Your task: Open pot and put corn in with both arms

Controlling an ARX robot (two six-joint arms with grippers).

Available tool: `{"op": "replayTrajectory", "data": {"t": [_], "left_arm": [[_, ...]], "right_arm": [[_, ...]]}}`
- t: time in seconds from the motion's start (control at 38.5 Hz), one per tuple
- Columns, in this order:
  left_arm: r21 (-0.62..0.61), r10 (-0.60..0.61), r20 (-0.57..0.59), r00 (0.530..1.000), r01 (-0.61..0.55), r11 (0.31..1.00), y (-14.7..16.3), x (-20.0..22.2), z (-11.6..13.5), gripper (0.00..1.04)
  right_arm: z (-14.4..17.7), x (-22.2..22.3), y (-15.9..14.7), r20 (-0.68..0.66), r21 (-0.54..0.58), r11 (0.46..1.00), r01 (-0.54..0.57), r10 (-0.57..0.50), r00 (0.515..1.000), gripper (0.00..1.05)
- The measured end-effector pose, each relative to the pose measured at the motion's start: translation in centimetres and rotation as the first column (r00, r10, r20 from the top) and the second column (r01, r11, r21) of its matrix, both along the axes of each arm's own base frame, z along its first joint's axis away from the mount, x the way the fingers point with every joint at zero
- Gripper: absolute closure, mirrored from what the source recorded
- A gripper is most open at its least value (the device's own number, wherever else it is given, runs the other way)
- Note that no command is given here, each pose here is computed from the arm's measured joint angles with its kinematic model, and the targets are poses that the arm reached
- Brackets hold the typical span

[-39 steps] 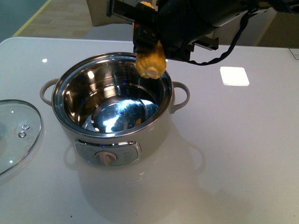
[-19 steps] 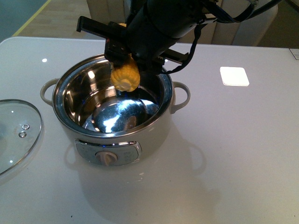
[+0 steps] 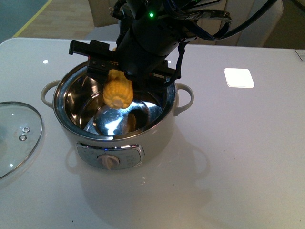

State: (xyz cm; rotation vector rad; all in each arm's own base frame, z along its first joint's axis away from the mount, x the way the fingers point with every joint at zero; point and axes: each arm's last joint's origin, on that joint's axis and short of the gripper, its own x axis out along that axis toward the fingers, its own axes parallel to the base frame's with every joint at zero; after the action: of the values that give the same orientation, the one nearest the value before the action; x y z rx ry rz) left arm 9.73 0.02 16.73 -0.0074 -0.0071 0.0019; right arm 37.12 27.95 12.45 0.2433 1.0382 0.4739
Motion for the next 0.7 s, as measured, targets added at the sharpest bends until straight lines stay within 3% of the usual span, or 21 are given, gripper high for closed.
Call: {"op": "replayTrajectory", "data": {"t": [0.26, 0.49, 0.62, 0.7], "left_arm": [[0.000, 0.000, 0.000, 1.000, 0.000, 1.000, 0.0, 0.0, 0.0, 0.07], [0.000, 0.000, 0.000, 1.000, 0.000, 1.000, 0.0, 0.0, 0.0, 0.07], [0.000, 0.000, 0.000, 1.000, 0.000, 1.000, 0.0, 0.0, 0.0, 0.07], [0.000, 0.000, 0.000, 1.000, 0.000, 1.000, 0.0, 0.0, 0.0, 0.07]], "right_arm": [[0.0, 0.0, -0.1, -0.001, 0.008, 1.000, 0.010, -0.010, 1.000, 0.07], [2.8, -0.1, -3.8, 0.066, 0.087, 0.990, 0.113, -0.119, 0.991, 0.09], [6.3, -1.1, -8.6, 0.162, 0.146, 0.968, 0.206, -0.229, 0.960, 0.09], [8.4, -2.6, -13.2, 0.254, 0.150, 0.939, 0.309, -0.339, 0.906, 0.09]]}}
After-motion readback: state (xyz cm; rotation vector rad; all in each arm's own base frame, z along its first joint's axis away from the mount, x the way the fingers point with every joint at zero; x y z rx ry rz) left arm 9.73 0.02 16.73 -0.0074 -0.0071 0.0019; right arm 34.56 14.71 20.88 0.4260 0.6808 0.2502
